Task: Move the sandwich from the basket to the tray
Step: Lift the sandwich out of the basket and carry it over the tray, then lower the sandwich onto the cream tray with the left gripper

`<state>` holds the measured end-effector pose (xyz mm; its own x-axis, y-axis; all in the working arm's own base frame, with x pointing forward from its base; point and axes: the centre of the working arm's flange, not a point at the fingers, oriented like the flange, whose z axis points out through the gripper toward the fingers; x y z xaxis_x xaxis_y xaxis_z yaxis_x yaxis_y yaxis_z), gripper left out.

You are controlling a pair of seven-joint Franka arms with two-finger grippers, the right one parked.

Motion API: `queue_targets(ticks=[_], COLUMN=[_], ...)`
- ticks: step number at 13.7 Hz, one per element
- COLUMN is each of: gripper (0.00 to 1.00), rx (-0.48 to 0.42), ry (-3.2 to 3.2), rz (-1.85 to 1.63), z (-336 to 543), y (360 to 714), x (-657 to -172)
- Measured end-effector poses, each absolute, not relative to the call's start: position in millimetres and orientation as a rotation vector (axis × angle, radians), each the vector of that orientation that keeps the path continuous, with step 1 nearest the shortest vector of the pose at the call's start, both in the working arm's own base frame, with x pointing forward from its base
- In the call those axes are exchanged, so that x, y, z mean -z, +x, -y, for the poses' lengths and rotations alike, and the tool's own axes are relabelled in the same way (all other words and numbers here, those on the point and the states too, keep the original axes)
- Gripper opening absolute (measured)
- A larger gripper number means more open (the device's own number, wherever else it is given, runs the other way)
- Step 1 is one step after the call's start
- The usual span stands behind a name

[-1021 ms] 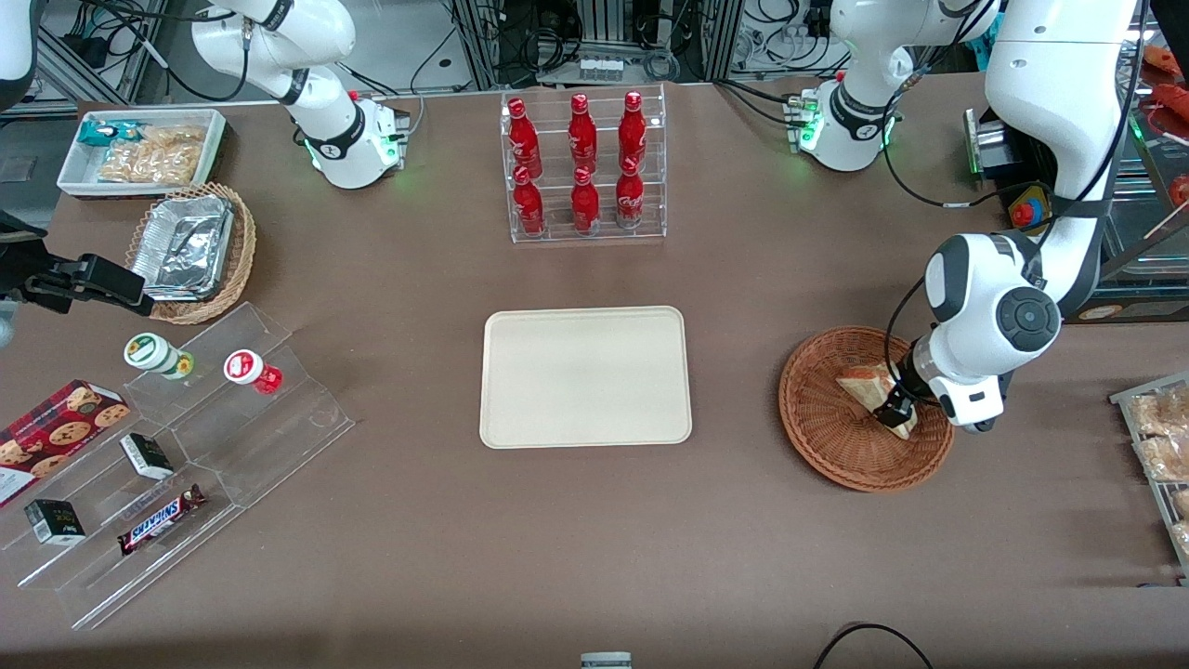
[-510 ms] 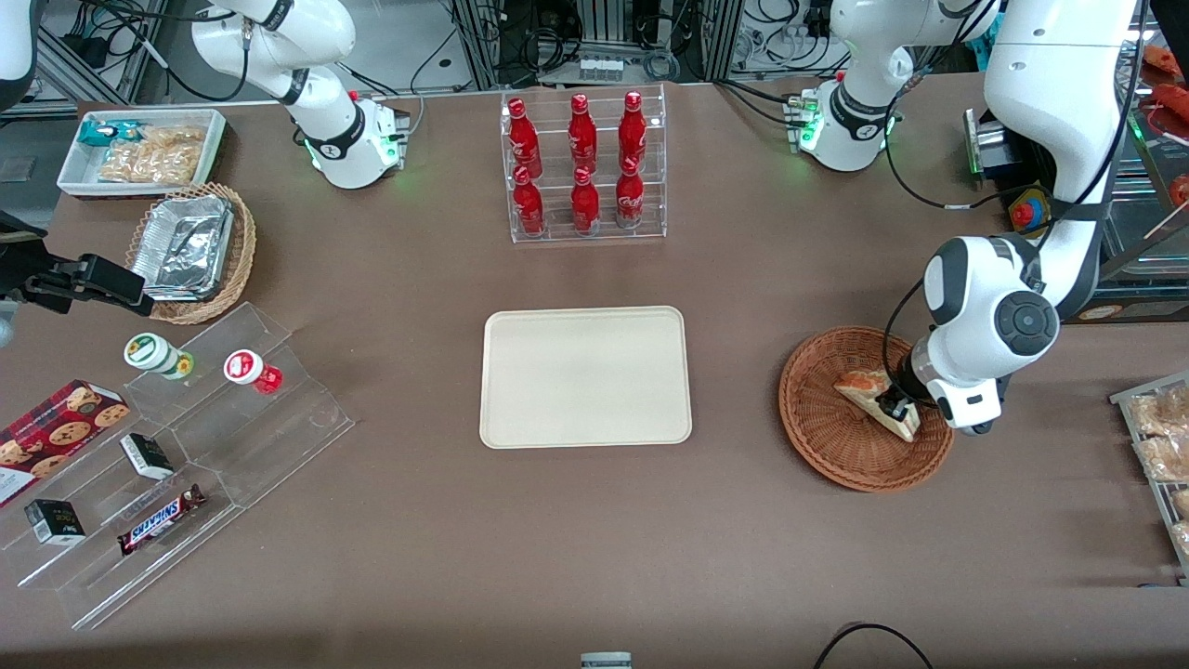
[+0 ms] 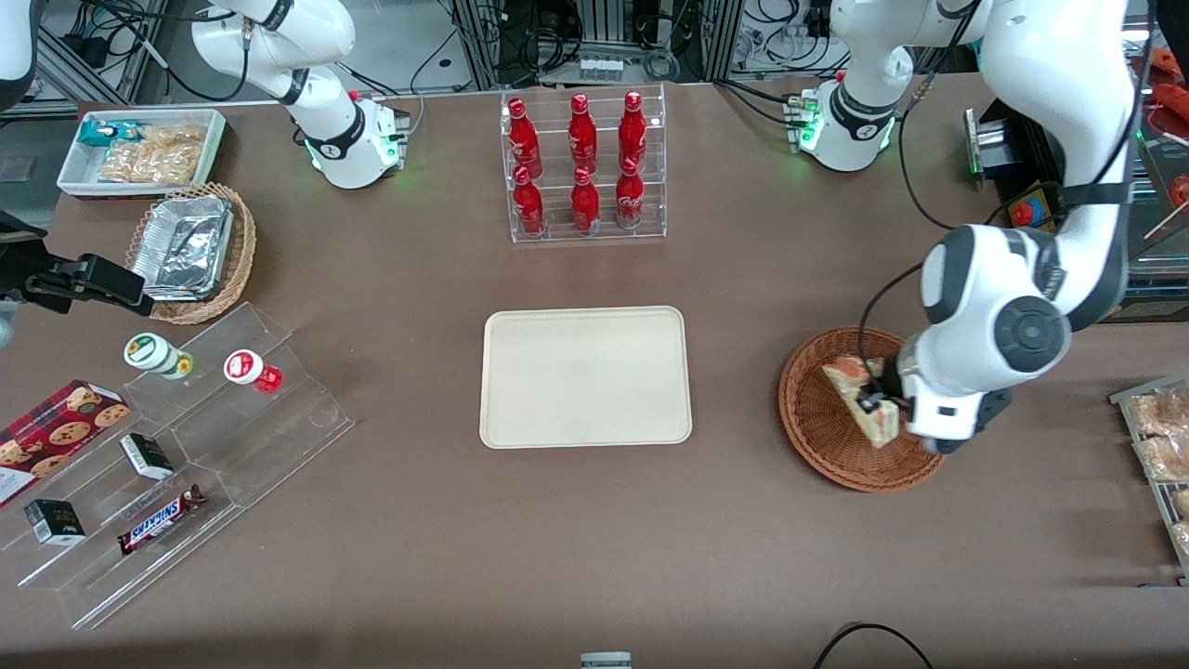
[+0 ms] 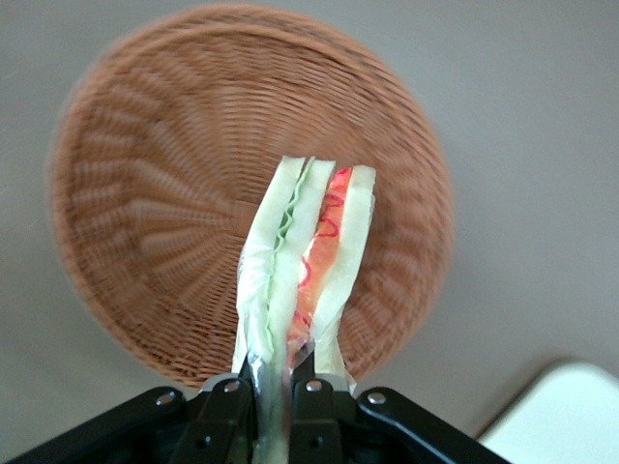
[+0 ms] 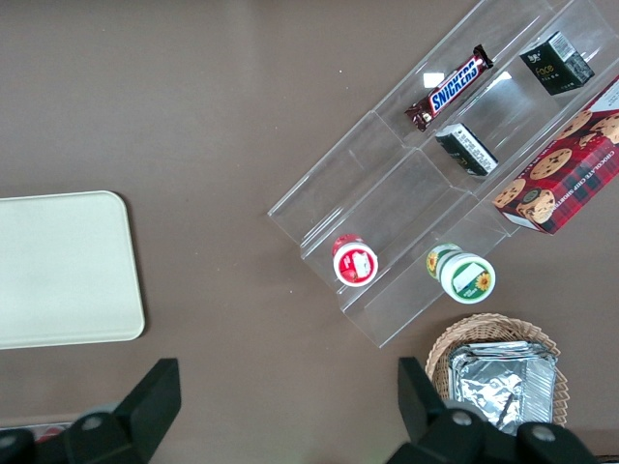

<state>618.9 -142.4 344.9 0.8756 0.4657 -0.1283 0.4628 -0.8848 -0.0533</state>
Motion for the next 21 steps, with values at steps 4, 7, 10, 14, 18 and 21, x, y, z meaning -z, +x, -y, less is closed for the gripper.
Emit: queue_targets(ticks=[4, 7, 10, 14, 18, 21], gripper=[0.13, 0.13, 0.13, 0.13, 0.13, 0.13], rx=[-0.322, -0.356, -0.303, -0.288, -0.274, -0.257], ry=[-3.114, -3.148, -3.189, -3.205, -3.206, -3.185], rz=[0.42, 0.247, 0.153, 0.112, 0.089, 0.121], z=[249.9, 328.8, 400.5, 478.5, 515.2, 518.6], y=[625.0, 608.0, 580.7, 536.7, 519.4, 520.5], x=[-338.0, -320.6, -295.2, -266.8, -258.0, -246.0])
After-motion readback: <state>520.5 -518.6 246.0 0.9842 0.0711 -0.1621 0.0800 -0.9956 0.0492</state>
